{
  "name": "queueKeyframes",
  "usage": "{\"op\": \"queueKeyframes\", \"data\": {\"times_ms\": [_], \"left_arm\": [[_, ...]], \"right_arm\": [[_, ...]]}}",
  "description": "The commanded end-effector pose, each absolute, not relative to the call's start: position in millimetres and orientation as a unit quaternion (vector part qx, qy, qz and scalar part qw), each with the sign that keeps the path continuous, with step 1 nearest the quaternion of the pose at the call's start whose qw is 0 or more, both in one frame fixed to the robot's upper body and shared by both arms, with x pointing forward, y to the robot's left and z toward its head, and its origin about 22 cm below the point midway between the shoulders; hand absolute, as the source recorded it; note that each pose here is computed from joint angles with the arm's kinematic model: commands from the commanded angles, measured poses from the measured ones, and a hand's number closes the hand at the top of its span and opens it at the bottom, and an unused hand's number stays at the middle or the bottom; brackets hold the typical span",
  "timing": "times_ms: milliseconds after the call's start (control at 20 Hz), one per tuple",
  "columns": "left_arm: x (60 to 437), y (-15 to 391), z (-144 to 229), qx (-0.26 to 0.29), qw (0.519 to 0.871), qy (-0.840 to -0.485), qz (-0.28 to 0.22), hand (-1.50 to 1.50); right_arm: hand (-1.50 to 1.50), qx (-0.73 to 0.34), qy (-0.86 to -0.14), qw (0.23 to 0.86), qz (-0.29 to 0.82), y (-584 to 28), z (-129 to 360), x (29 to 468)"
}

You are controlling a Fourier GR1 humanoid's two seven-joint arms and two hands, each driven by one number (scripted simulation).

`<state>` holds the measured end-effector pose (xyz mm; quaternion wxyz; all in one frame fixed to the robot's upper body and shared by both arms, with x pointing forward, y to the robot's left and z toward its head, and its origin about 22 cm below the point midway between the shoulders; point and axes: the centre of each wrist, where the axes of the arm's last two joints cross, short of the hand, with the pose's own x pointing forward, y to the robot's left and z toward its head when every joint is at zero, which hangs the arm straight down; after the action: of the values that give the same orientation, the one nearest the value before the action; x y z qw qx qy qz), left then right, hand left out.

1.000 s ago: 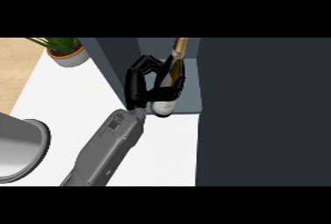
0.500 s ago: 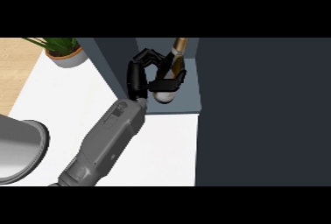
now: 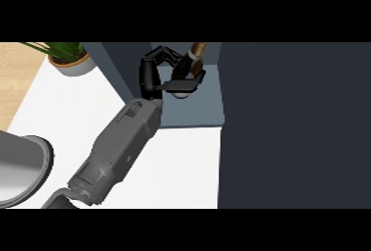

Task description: Pick up the wine, place it into the cabinet and close the cabinet

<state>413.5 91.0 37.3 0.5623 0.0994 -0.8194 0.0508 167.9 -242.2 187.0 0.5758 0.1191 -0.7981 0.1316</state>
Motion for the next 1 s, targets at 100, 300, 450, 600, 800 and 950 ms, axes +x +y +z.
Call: {"op": "queueKeyframes", "data": {"times_ms": [100, 300, 450, 600, 800, 950], "left_arm": [[423, 97, 37, 0.088, 0.577, -0.809, 0.068, 1.5], [426, 99, 39, 0.074, 0.598, -0.79, 0.113, 1.5], [425, 105, 31, 0.066, 0.596, -0.788, 0.139, 1.5], [421, 109, 20, 0.057, 0.597, -0.786, 0.148, 1.5], [428, 104, 32, 0.07, 0.596, -0.786, 0.145, 1.5], [431, 111, 34, 0.064, 0.6, -0.784, 0.145, 1.5]], "right_arm": [[-1.5, 0.139, -0.813, 0.554, 0.117, -243, 203, 161], [-1.5, 0.139, -0.811, 0.554, 0.126, -236, 203, 148], [-1.5, 0.14, -0.808, 0.558, 0.13, -243, 193, 161], [-1.5, 0.146, -0.814, 0.545, 0.137, -232, 205, 154], [-1.5, 0.134, -0.813, 0.551, 0.134, -242, 204, 153], [-1.5, 0.14, -0.812, 0.55, 0.136, -238, 204, 162]]}}
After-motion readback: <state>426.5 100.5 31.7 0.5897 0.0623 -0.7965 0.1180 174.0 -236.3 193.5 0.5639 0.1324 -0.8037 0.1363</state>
